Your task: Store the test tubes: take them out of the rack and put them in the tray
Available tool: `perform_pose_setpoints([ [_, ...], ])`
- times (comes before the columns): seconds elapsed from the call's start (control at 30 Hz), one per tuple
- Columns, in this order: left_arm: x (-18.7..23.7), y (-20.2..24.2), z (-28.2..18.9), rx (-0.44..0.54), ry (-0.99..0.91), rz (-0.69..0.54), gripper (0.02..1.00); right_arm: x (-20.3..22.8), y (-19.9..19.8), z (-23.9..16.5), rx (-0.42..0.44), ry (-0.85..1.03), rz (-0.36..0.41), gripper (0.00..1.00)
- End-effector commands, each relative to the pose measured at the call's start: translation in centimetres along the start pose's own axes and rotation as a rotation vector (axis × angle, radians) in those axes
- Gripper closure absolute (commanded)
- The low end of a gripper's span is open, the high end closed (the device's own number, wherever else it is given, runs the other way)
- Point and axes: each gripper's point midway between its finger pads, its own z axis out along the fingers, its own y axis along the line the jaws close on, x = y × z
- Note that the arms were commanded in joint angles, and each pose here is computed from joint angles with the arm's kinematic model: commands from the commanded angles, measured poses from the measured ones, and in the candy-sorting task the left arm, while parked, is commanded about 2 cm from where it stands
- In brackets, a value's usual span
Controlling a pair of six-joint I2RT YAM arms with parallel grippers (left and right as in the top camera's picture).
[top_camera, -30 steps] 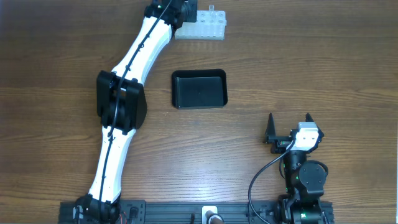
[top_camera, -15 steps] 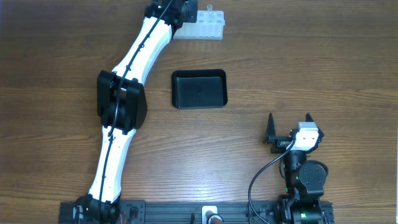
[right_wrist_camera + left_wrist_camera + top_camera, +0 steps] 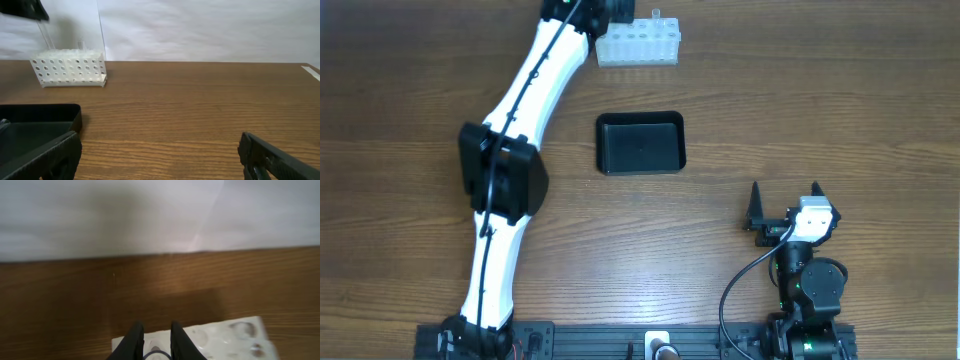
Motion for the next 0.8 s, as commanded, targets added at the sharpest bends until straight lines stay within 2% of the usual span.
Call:
perform_pose_setpoints([
  [0.03, -3.7, -0.5, -5.6, 0.036, -0.063, -0.001, 0.978, 0.1, -0.1, 0.0, 0.001, -0.001, -0.004, 0.009],
  [0.2, -1.0, -1.2, -8.1, 0.061, 0.073, -0.016, 0.978, 0.1, -0.1, 0.0, 0.001, -0.001, -0.004, 0.009],
  [0.33, 3.3, -2.3, -9.5, 0.100, 0.261, -0.076, 0.978, 0.1, -0.1, 0.0, 0.001, -0.001, -0.004, 0.007],
  [0.5, 7.7, -3.5, -11.1, 0.097, 0.443, -0.107, 0.980, 0.1, -0.1, 0.0, 0.001, -0.001, -0.004, 0.007],
  [0.63, 10.6, -4.5, -11.1, 0.119, 0.553, -0.096, 0.978, 0.1, -0.1, 0.0, 0.001, -0.001, -0.004, 0.007],
  [0.8, 13.2, -3.9, -10.4, 0.076, 0.652, -0.129, 0.980, 0.1, -0.1, 0.0, 0.001, -0.001, -0.004, 0.007],
])
